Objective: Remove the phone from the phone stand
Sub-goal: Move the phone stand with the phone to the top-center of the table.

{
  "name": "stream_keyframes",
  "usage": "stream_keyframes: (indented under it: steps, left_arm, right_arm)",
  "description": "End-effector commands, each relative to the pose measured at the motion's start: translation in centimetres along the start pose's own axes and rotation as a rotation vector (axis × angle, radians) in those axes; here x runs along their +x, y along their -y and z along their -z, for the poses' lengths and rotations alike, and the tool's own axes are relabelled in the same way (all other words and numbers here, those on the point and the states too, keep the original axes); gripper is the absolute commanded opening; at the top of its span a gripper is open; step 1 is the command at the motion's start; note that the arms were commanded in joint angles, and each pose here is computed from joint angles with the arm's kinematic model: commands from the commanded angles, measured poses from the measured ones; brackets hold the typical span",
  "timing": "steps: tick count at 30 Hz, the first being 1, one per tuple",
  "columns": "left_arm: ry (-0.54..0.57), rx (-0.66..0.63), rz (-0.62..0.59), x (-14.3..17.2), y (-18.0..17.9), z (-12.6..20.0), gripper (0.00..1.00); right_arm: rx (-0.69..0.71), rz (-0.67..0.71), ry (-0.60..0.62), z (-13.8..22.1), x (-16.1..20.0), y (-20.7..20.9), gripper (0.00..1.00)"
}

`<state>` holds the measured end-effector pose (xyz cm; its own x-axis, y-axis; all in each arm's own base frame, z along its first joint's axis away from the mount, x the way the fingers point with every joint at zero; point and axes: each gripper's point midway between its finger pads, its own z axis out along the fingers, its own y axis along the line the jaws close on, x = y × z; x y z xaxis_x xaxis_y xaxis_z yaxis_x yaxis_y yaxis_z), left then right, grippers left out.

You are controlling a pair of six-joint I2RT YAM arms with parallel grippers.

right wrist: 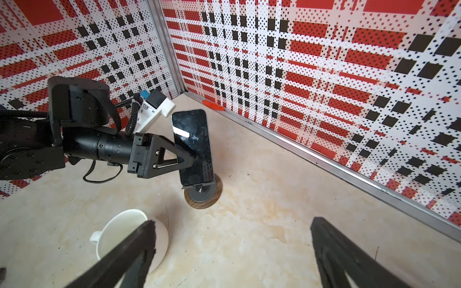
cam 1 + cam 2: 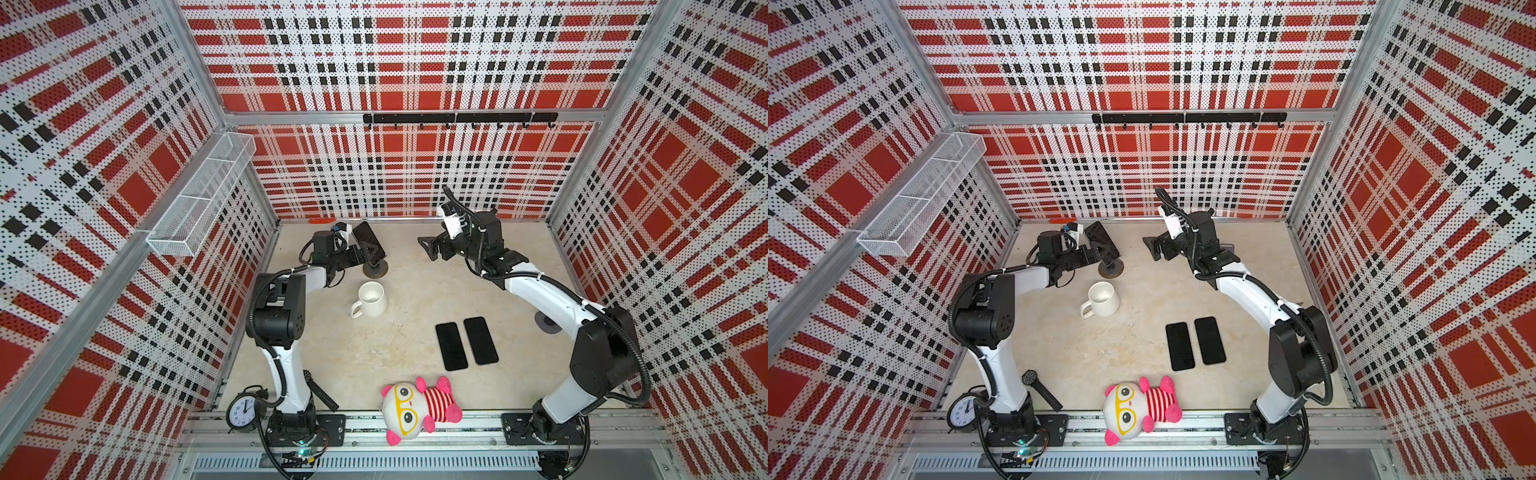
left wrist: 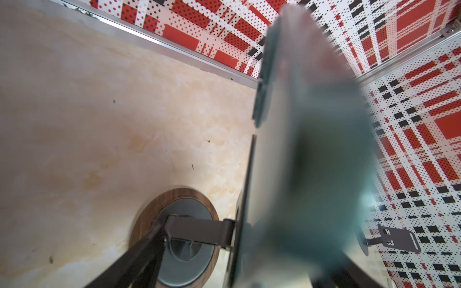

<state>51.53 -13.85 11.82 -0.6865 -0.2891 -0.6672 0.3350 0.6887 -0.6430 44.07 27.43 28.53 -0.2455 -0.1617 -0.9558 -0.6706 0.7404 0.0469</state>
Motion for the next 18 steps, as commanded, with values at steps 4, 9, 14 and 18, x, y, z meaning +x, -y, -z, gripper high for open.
stream_keyframes:
  steps: [4,9,14,18]
  left_arm:
    - [-0.004,0.081,-0.054,-0.22,1.6,-0.18,0.85]
    - [-0.016,0.102,-0.064,0.05,1.84,-0.47,0.8]
    - [-0.02,0.102,-0.063,0.29,1.94,-0.45,0.75]
    - [-0.023,0.092,-0.083,0.66,1.63,-0.47,0.71]
  right_arm:
    - [-0.029,0.028,0.004,-0.35,-0.17,-0.6,1.0]
    - [-0.041,0.022,0.001,-0.58,-0.05,-0.72,1.0]
    - [-0.042,0.021,-0.004,-0.72,0.0,-0.67,1.0]
    - [-0.038,0.019,-0.006,-0.76,0.11,-0.62,1.0]
